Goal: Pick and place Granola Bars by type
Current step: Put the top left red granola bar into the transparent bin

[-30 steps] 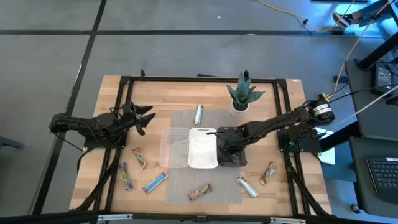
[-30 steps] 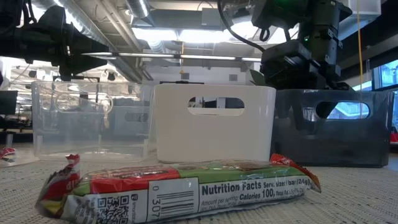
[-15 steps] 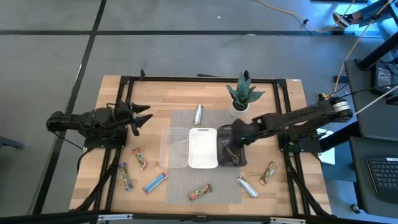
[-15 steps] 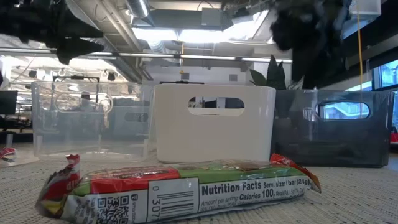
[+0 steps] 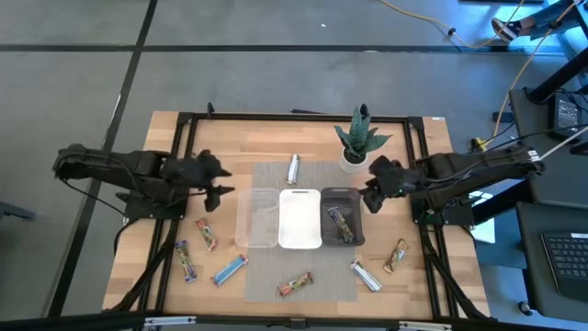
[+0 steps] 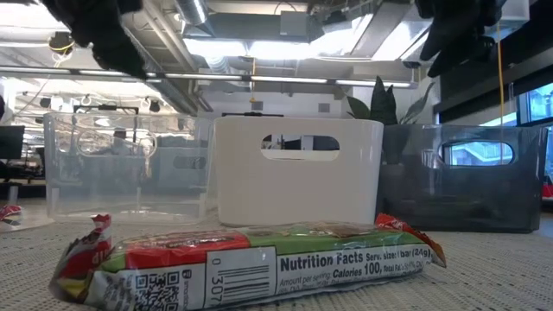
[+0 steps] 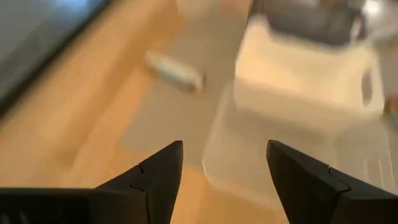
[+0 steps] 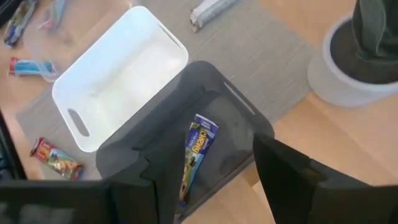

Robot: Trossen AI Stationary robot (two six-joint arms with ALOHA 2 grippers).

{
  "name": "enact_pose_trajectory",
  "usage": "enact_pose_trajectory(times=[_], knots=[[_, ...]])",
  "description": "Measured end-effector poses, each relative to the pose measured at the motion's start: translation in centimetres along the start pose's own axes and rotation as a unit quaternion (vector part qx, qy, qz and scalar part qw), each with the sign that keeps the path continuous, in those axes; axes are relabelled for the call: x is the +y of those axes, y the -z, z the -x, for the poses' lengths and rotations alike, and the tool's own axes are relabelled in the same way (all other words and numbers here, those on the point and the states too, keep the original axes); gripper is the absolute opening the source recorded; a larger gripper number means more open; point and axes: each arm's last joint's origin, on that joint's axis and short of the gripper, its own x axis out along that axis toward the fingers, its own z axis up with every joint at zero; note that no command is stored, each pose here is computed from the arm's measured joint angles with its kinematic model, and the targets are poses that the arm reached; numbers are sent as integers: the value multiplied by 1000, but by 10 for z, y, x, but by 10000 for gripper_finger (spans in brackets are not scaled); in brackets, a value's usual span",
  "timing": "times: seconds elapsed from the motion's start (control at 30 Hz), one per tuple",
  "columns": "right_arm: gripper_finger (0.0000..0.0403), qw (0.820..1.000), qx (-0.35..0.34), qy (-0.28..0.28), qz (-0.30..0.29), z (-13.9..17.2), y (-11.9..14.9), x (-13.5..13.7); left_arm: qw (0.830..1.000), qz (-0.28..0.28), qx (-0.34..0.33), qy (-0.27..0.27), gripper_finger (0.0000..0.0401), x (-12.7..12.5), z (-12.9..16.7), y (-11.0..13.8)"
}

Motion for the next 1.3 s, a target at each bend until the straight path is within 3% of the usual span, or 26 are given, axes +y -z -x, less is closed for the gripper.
enact_pose_trajectory(times=[0.13,0.27,0.4,0.53,0.6,1.0,1.13,1.3], knots=[[191,999,-2,-2,33,1,0,-1,985,75,147,-49,226,-8,1,-11],[191,998,-1,0,69,0,0,0,938,179,263,-138,226,-13,2,-8],[191,996,-1,0,91,0,0,0,883,305,307,-184,226,-23,-5,-1],[191,994,-1,0,113,0,0,0,823,417,308,-231,226,-34,-12,5],[191,993,-1,0,122,0,0,0,801,450,303,-252,226,-41,-14,8],[191,983,3,-4,186,0,0,0,715,528,278,-365,226,-91,-27,42],[191,979,3,-5,202,0,0,0,700,527,291,-385,226,-105,-38,53],[191,979,3,-5,206,0,0,0,694,504,289,-425,226,-114,-58,65]])
